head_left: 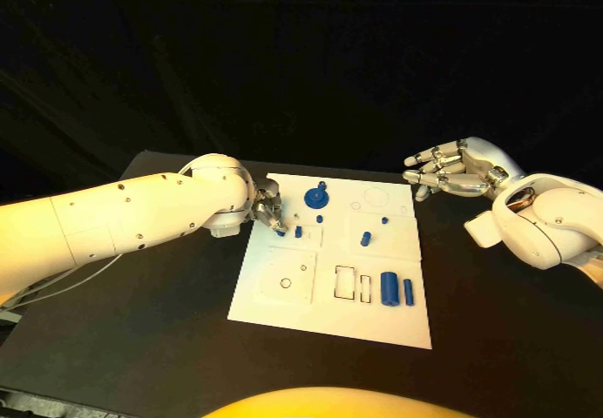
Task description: Assemble the parts on the task board
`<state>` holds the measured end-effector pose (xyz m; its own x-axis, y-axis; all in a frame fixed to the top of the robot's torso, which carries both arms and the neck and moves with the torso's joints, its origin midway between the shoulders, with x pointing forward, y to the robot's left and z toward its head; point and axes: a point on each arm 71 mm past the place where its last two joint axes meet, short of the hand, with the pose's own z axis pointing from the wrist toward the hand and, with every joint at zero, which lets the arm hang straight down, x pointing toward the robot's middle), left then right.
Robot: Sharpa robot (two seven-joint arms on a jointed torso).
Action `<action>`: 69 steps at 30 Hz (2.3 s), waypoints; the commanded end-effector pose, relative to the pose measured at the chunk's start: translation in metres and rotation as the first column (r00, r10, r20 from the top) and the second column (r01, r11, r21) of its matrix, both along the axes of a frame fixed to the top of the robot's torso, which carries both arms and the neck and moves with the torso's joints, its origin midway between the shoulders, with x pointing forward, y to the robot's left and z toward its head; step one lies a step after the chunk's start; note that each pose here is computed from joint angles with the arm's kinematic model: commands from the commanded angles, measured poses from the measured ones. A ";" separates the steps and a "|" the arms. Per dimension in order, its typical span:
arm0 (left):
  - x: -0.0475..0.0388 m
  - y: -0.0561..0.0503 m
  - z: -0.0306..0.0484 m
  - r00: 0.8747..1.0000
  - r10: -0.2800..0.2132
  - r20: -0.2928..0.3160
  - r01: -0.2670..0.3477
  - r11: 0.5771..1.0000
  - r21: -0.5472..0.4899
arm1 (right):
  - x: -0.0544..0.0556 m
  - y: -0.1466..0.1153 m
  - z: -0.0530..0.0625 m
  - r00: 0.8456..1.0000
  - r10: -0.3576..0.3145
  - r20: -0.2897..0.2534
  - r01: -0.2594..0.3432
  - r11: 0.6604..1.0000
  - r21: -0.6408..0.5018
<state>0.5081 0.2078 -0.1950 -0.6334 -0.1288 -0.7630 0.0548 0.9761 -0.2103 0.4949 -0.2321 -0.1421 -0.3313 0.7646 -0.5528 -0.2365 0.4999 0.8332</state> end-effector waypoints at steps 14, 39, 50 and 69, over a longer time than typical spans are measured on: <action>0.0003 -0.009 -0.0039 1.000 0.012 0.003 -0.013 1.000 0.011 | -0.002 0.000 0.001 1.000 0.011 0.003 -0.011 1.000 0.003; 0.0008 -0.008 -0.0107 0.998 0.005 -0.066 -0.001 0.998 0.059 | -0.001 0.000 0.000 1.000 0.011 0.000 -0.011 1.000 0.001; 0.0020 0.000 -0.0106 0.996 0.064 -0.058 -0.061 0.997 0.050 | -0.001 0.000 0.000 1.000 0.010 0.001 -0.010 1.000 0.001; 0.0036 -0.004 -0.0113 0.995 0.070 -0.064 -0.067 0.997 0.047 | -0.001 0.000 0.000 1.000 0.011 0.002 -0.011 1.000 0.000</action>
<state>0.5147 0.2043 -0.1994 -0.6455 -0.1649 -0.7457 -0.0276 0.9808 -0.1930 0.4943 -0.2329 -0.1421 -0.3316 0.7648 -0.5524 -0.2359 0.4997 0.8334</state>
